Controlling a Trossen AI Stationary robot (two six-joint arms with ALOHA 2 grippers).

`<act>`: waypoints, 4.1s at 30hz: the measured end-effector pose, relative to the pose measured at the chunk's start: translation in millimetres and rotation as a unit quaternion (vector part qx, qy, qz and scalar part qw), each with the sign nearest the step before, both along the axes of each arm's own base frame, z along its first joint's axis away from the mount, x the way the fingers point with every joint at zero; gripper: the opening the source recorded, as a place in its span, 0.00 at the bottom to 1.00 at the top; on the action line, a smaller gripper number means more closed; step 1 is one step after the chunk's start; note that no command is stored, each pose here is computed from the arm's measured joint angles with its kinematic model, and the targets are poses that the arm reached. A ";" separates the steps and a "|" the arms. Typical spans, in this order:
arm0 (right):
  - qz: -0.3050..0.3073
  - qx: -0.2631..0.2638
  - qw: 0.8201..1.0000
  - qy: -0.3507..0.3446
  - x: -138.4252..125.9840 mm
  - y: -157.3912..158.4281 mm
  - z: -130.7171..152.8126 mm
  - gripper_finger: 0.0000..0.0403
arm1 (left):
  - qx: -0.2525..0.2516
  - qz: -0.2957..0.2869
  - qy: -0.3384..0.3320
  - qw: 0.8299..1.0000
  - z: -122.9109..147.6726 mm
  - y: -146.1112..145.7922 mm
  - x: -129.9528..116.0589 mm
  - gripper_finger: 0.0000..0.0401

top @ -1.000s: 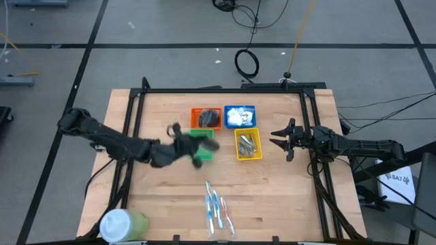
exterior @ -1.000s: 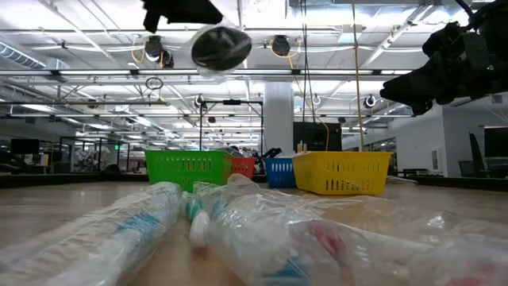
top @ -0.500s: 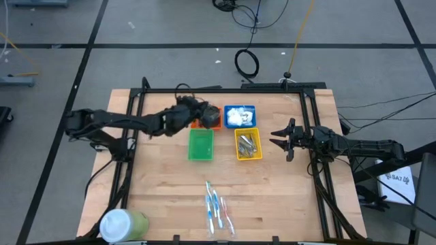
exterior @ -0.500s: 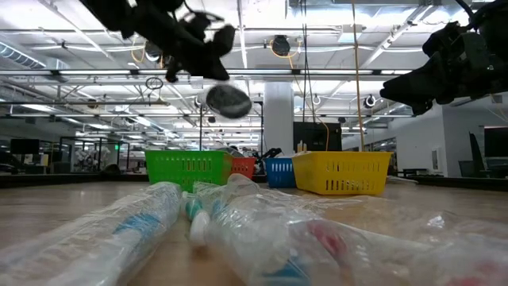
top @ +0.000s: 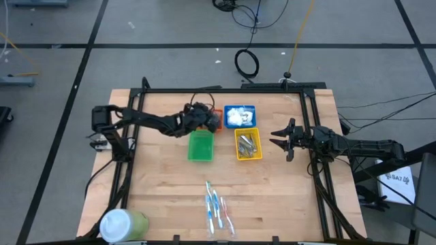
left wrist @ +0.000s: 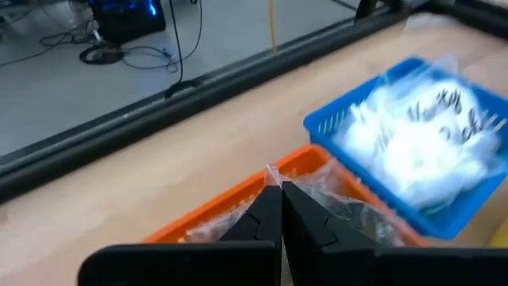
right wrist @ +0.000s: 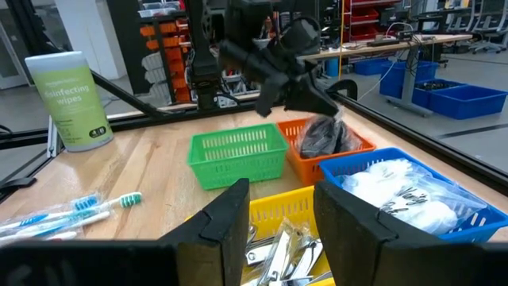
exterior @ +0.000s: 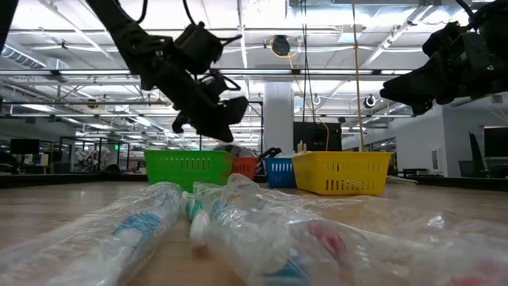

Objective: Pick & Place Travel size toiletries
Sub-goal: Put the black hairbrush into the orange bin, then put the blue toothbrush into the green bin

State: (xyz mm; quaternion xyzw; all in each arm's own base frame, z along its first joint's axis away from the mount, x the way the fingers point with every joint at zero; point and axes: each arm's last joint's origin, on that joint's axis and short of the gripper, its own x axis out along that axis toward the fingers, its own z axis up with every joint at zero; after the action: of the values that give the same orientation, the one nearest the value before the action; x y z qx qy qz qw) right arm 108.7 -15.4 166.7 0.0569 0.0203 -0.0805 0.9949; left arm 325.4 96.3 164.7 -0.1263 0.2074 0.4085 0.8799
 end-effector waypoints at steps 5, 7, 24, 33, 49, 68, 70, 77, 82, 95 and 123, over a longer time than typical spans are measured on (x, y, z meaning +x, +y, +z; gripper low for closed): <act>0.000 0.000 1.000 0.000 0.0 0.0 0.0 0.32 | -0.004 0.001 0.007 1.000 -7.5 0.3 1.8 0.00; 0.000 0.000 1.000 0.000 0.0 0.0 0.0 0.32 | -0.003 -0.001 0.010 1.000 -7.9 0.2 1.8 0.01; 0.000 0.000 1.000 0.000 0.0 0.0 -0.1 0.32 | 0.021 0.015 -0.006 1.000 0.5 2.7 1.4 0.26; 0.000 0.000 1.000 0.000 0.0 0.0 0.0 0.32 | 0.090 -0.074 -0.005 0.993 42.3 -16.9 -4.0 0.52; 0.000 0.000 1.000 0.000 0.0 0.0 0.0 0.32 | 0.049 -0.421 -0.012 0.906 101.7 -209.5 -37.9 0.52; 0.000 0.001 1.000 0.010 1.2 -0.1 -1.8 0.32 | -0.405 -0.325 0.127 0.845 21.4 -313.8 36.9 0.38; 0.000 0.002 1.000 0.012 1.2 -0.2 -2.1 0.32 | -0.431 -0.289 0.127 0.845 15.2 -309.8 40.3 0.36; 0.000 0.002 1.000 0.011 1.2 -0.2 -2.1 0.32 | -0.461 -0.172 0.169 0.854 2.3 -293.1 36.9 0.28; 0.000 0.001 1.000 0.010 1.3 -0.2 -1.9 0.32 | -0.479 -0.121 0.196 0.847 -0.9 -288.7 31.2 0.24; 0.000 0.001 1.000 0.010 1.3 -0.2 -1.9 0.32 | -0.421 -0.176 0.147 0.877 3.3 -300.3 34.4 0.23; 0.000 0.002 1.000 0.011 1.3 -0.2 -1.9 0.32 | -0.403 -0.273 0.079 0.870 -21.1 -297.4 69.2 0.23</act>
State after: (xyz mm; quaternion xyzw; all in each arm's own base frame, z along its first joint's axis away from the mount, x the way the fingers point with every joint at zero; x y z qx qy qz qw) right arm 110.0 -15.5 164.7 0.0577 0.0309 -0.0812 0.9945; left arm 394.6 -201.1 143.5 -0.3755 0.4487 0.0417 0.8099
